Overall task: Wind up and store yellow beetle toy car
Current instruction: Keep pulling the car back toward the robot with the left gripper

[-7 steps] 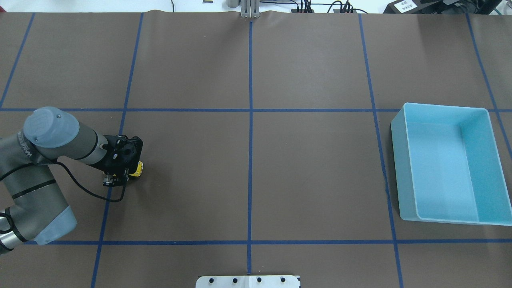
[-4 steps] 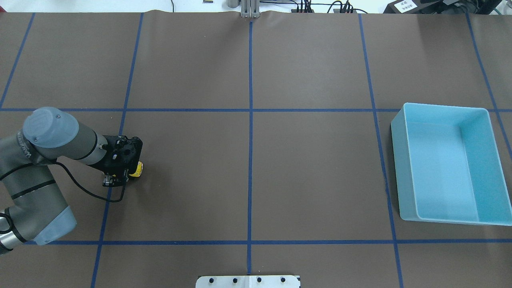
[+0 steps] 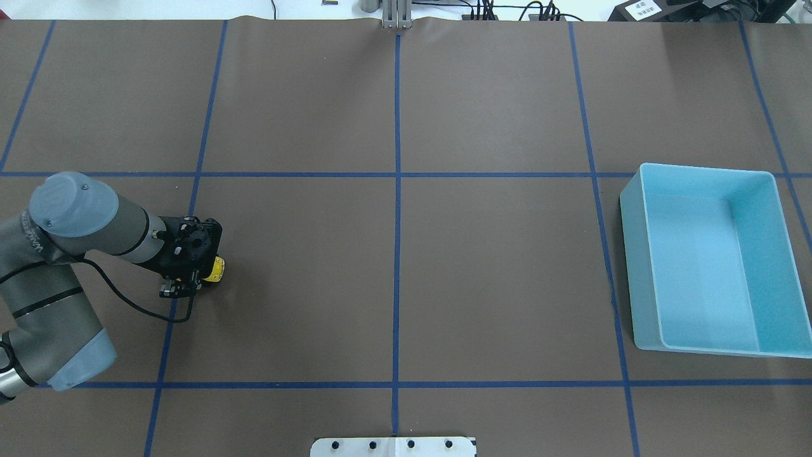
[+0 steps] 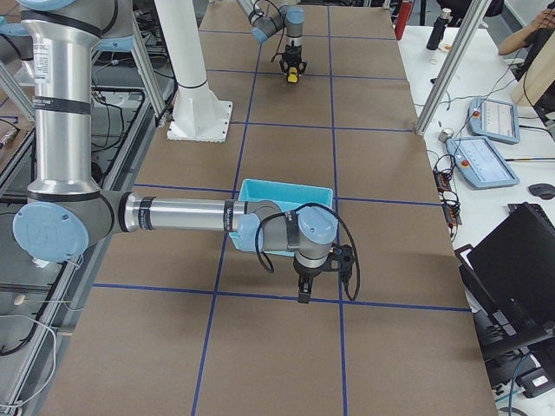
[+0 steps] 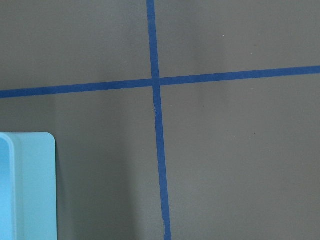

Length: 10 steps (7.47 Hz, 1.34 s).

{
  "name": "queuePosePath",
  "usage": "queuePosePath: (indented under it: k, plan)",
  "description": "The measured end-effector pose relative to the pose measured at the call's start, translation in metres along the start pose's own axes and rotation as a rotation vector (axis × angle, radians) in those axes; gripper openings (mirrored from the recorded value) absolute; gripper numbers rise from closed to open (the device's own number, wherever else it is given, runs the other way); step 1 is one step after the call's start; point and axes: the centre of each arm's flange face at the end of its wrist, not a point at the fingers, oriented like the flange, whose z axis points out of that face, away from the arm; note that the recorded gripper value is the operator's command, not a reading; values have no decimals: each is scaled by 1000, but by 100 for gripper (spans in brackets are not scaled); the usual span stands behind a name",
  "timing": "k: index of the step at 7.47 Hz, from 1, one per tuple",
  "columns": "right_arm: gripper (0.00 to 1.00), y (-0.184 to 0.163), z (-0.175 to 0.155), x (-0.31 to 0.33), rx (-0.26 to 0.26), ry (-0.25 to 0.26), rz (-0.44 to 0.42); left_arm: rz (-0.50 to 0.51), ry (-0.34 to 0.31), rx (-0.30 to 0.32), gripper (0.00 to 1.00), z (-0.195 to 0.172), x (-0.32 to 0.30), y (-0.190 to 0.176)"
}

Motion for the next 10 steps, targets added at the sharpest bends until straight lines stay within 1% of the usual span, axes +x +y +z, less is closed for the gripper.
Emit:
queuePosePath:
  k: [10]
  plan:
    - [100,0,0,0,-1,0,2,2,8,13,2,0,7,12]
